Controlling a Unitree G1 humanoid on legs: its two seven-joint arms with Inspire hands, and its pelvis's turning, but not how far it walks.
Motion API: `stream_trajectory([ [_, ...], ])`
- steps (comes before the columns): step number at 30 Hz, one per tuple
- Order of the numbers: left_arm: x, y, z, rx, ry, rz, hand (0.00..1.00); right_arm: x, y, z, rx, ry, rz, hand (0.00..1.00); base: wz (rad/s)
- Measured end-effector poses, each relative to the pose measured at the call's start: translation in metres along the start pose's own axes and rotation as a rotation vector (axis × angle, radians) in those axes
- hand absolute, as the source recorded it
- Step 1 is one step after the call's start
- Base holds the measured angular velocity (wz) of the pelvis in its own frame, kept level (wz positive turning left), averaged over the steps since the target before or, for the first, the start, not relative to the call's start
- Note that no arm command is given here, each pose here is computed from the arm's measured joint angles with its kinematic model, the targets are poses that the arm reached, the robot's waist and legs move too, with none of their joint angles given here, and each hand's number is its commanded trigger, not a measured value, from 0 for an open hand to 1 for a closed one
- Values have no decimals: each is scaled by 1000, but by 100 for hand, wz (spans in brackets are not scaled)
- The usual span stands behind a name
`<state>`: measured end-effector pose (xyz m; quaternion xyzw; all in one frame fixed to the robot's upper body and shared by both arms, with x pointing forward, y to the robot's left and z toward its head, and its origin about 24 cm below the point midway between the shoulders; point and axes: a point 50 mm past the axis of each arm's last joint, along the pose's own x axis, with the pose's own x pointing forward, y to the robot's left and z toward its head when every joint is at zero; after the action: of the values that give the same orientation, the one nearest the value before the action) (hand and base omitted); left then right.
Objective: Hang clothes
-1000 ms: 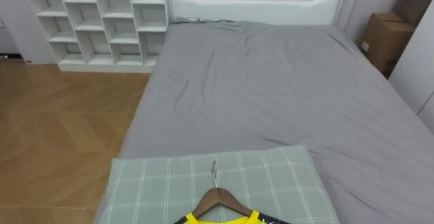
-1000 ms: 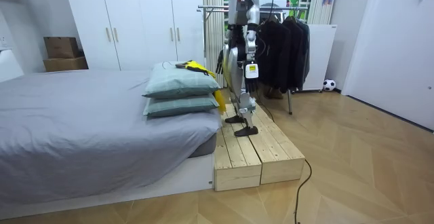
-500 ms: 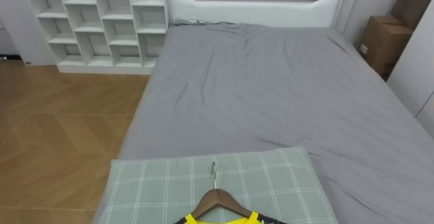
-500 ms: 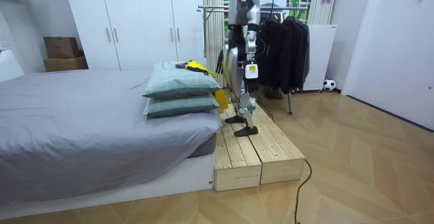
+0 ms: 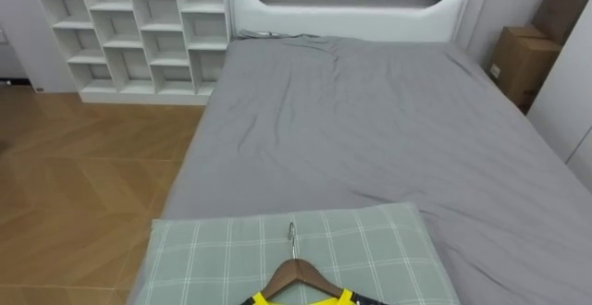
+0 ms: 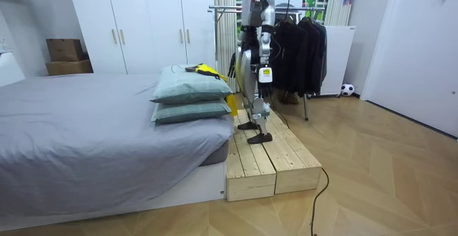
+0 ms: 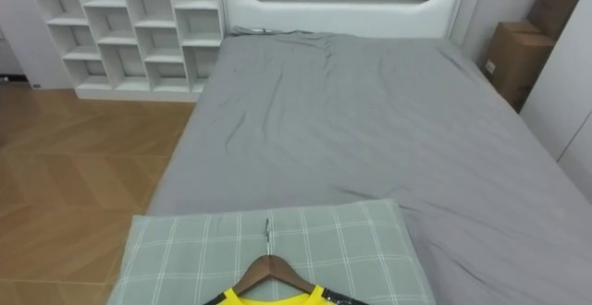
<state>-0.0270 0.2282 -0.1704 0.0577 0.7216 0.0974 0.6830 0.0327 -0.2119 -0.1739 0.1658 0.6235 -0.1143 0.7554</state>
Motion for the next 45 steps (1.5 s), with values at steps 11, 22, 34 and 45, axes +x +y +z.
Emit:
stream_trajectory([
  [11, 0, 0, 0, -6, 1, -1, 0, 0, 0, 0, -2, 1, 5, 0, 0],
  [22, 0, -3, -2, -8, -1, 6, 0, 0, 0, 0, -3, -2, 4, 0, 0],
  [34, -1, 8, 7, -35, -56, 126, 0, 0, -2, 0, -14, -1, -3, 0, 0],
  [45, -6, 31, 19, -89, -140, 364, 0, -1, -6, 2, -43, -5, -26, 0, 0],
])
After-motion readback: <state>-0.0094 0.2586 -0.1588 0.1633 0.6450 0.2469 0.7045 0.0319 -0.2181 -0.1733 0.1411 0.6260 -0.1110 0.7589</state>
